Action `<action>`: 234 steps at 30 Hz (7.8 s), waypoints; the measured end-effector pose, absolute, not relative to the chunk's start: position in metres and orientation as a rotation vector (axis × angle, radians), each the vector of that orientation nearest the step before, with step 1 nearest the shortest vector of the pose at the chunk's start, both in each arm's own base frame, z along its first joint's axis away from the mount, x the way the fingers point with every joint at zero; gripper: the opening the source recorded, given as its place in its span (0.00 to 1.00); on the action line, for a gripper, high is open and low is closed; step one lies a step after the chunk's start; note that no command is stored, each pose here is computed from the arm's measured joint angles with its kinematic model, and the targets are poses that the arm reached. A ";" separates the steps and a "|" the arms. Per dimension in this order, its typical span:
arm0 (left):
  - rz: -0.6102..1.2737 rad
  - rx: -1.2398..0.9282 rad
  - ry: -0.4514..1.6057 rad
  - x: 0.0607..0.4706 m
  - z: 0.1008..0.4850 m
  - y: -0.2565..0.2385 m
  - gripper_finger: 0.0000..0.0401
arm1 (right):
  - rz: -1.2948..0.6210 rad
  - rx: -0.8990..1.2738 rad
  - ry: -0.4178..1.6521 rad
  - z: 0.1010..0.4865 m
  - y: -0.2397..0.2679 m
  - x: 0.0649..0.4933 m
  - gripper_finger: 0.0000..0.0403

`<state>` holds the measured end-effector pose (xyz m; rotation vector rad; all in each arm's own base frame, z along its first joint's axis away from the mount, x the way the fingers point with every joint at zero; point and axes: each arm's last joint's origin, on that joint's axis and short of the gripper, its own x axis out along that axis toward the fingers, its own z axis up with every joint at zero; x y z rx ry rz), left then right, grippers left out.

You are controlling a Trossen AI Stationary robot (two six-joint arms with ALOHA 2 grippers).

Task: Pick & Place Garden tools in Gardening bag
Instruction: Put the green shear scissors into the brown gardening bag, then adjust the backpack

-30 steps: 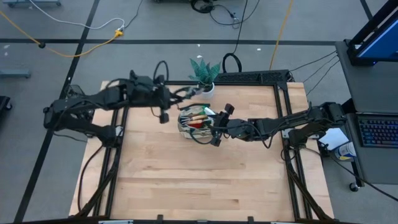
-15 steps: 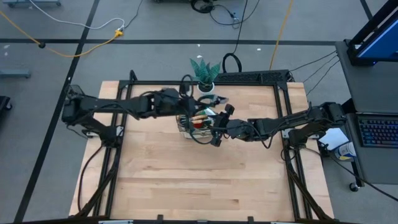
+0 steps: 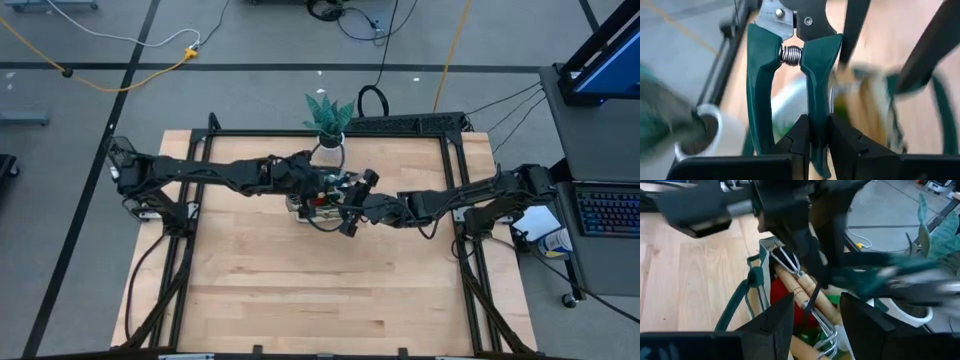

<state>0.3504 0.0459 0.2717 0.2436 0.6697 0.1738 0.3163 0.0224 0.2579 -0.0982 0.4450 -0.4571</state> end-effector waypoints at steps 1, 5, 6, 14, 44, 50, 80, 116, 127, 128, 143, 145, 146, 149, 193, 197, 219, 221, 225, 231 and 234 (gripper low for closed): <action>0.182 0.243 0.705 0.350 0.267 0.046 0.12 | -0.458 -0.100 0.447 0.258 0.022 0.316 0.37; 0.211 0.260 0.811 0.346 0.257 0.047 0.12 | -0.460 -0.104 0.454 0.257 0.022 0.316 0.37; 0.214 0.260 0.820 0.345 0.256 0.047 0.12 | -0.460 -0.104 0.454 0.257 0.022 0.316 0.37; 0.213 0.233 0.913 0.338 0.251 0.046 0.12 | -0.460 -0.102 0.447 0.258 0.022 0.316 0.37; 0.079 0.179 1.093 0.323 0.241 0.038 0.20 | -0.467 -0.130 0.456 0.258 0.018 0.316 0.37; 0.073 0.191 1.095 0.323 0.241 0.038 0.22 | -0.504 -0.129 0.503 0.241 0.006 0.311 0.37; 0.128 0.184 0.748 0.328 0.283 0.044 0.22 | -0.477 -0.299 0.441 0.213 0.000 0.300 0.37; 0.158 0.148 0.856 0.333 0.262 0.050 0.22 | 0.014 -0.604 0.614 0.214 -0.001 0.279 0.37; 0.157 0.152 0.851 0.333 0.263 0.050 0.22 | 0.026 -0.709 0.585 0.199 -0.010 0.273 0.16; 0.157 0.152 0.846 0.333 0.263 0.050 0.22 | 0.025 -0.715 0.585 0.200 -0.011 0.273 0.12; -0.081 0.078 0.575 0.357 0.271 0.048 0.22 | 0.030 -0.725 0.566 0.201 -0.008 0.274 0.01; -0.090 0.069 0.569 0.364 0.264 0.049 0.22 | 0.037 -0.743 0.547 0.202 -0.005 0.275 0.01; -0.086 0.072 0.567 0.367 0.260 0.050 0.22 | 0.041 -0.754 0.536 0.203 -0.004 0.276 0.01; -0.083 0.088 0.543 0.377 0.250 0.052 0.22 | 0.052 -0.775 0.518 0.204 0.000 0.276 0.00; -0.010 0.321 0.631 0.369 0.251 0.046 0.22 | -0.010 -0.693 0.548 0.203 0.000 0.275 0.00; 0.054 0.316 0.619 0.355 0.272 0.045 0.22 | -0.032 -0.629 0.534 0.204 0.000 0.276 0.05; 0.312 0.089 0.855 0.304 0.287 0.073 0.22 | 0.065 -0.502 0.352 0.216 0.006 0.282 0.37; 0.313 0.066 0.855 0.305 0.284 0.080 0.22 | 0.059 -0.484 0.355 0.216 0.005 0.282 0.37; 0.227 0.015 0.877 0.312 0.271 0.091 0.22 | 0.060 -0.478 0.365 0.215 0.004 0.281 0.36; 0.207 0.047 0.915 0.321 0.255 0.097 0.22 | 0.060 -0.486 0.358 0.216 0.005 0.282 0.33; 0.234 0.069 0.907 0.322 0.255 0.099 0.22 | 0.062 -0.495 0.359 0.216 0.005 0.282 0.29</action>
